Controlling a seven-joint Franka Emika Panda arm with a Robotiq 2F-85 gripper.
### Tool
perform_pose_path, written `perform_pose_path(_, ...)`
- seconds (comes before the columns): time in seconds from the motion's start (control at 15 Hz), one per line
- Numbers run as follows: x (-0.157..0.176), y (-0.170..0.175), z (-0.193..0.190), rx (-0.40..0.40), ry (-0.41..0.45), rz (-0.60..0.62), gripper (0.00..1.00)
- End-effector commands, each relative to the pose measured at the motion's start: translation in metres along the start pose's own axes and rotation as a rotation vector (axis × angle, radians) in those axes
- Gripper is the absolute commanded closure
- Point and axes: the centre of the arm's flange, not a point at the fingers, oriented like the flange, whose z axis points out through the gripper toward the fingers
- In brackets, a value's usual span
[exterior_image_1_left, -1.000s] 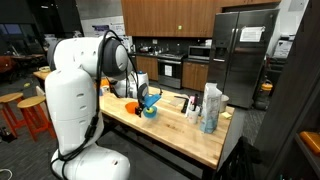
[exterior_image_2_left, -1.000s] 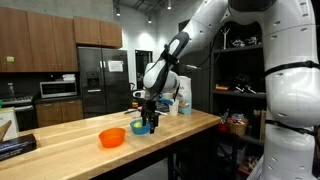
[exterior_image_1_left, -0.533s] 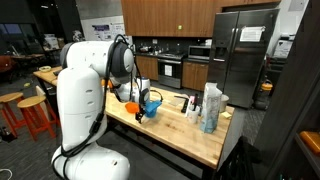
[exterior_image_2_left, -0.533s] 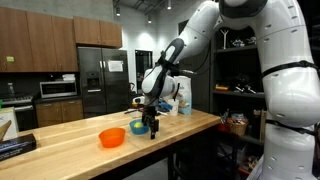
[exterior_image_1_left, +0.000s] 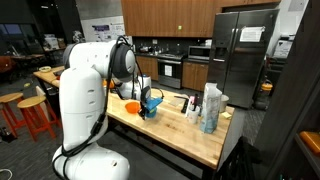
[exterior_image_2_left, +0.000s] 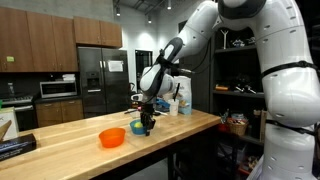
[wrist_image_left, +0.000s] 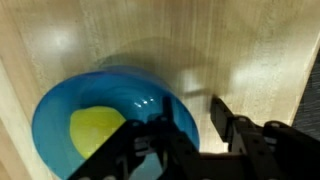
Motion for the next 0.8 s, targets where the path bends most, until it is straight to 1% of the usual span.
perform_pose_path(0.0,0.001,0.001,-0.001,-0.001,0.001,0.000,0.86)
perform_pose_path(0.13,0.003,-0.001,0.000,-0.007,-0.001,-0.006,0.88)
perform_pose_path(0.2,0.004,-0.001,0.000,-0.010,-0.002,-0.008,0.95)
perform_pose_path(0.27,0.005,-0.001,-0.001,-0.011,0.000,-0.012,0.99)
perform_pose_path(0.4,0.009,0.000,-0.006,-0.014,0.000,-0.023,1.00)
perform_pose_path(0.47,0.010,0.000,-0.007,-0.017,-0.004,-0.025,0.98)
perform_pose_path(0.53,0.011,0.001,-0.009,-0.016,-0.004,-0.031,1.00)
perform_pose_path(0.73,0.014,0.003,-0.016,-0.023,-0.006,-0.038,0.99)
